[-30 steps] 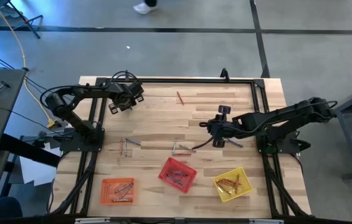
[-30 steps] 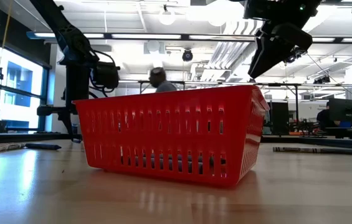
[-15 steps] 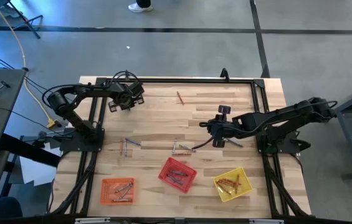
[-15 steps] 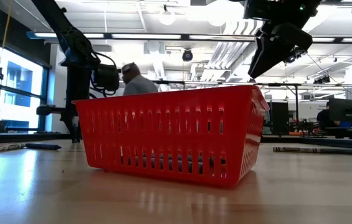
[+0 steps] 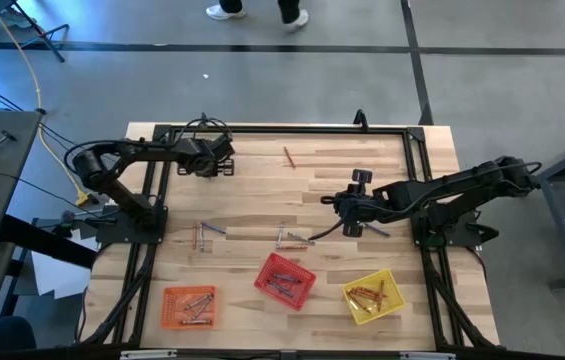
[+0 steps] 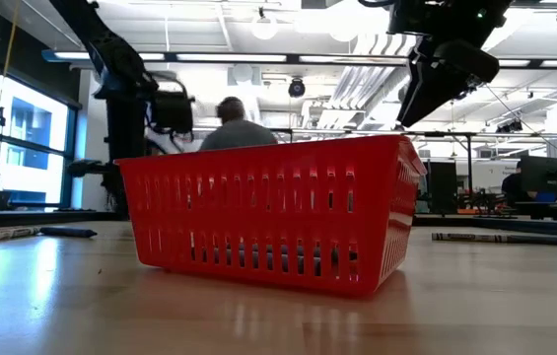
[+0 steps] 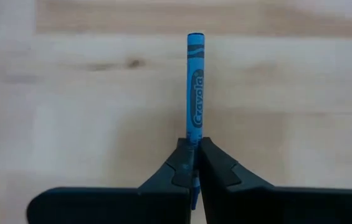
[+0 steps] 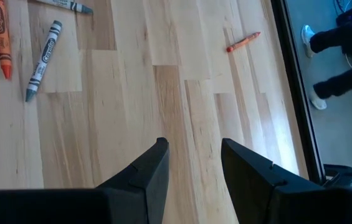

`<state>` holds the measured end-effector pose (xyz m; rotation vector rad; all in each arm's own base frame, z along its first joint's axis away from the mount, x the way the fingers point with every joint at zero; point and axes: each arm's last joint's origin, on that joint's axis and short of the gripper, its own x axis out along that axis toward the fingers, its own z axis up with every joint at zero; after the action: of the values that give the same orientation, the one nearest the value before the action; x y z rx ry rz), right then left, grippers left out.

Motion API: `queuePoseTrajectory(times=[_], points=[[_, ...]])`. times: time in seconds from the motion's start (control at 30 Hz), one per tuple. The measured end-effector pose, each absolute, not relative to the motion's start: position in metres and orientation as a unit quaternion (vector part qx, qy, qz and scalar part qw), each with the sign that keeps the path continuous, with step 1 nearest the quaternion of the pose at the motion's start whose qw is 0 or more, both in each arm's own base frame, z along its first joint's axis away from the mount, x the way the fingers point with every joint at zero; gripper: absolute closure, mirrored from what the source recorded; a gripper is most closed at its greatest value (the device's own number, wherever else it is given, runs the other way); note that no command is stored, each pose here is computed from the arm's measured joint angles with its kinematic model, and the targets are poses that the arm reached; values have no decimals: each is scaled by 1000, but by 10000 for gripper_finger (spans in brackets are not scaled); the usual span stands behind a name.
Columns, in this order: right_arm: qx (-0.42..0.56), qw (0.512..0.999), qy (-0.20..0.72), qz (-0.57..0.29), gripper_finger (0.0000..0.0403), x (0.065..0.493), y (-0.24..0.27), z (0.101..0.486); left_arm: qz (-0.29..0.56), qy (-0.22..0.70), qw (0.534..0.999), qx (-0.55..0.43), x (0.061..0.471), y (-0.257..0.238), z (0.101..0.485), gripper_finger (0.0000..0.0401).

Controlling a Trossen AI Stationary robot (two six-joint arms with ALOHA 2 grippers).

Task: Sort crayons
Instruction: Put the blue crayon into the red bin

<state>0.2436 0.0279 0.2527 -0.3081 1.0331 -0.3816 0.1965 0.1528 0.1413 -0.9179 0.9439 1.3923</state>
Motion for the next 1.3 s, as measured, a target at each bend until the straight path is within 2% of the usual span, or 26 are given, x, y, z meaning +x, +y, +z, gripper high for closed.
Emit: queuePoseTrajectory(times=[0.17, 0.3, 0.53, 0.7, 0.93, 1.13, 1.3], points=[[-133, 843, 486, -188, 264, 243, 28, 253, 574, 383, 625, -366, 205, 139, 159, 401], [-131, 843, 486, -189, 264, 243, 28, 253, 529, 355, 691, -342, 218, 118, 178, 401], [-101, 847, 478, -207, 264, 244, 28, 253, 369, 269, 844, -281, 246, 62, 220, 401], [-76, 853, 467, -220, 264, 245, 28, 253, 245, 198, 918, -240, 259, 14, 246, 401], [-50, 871, 433, -227, 264, 251, 29, 257, 125, 170, 960, -182, 276, -45, 244, 401], [-36, 887, 401, -226, 264, 257, 30, 261, 56, 192, 971, -128, 289, -88, 217, 401], [-23, 898, 377, -225, 264, 261, 31, 264, 15, 196, 971, -137, 297, -116, 194, 401]])
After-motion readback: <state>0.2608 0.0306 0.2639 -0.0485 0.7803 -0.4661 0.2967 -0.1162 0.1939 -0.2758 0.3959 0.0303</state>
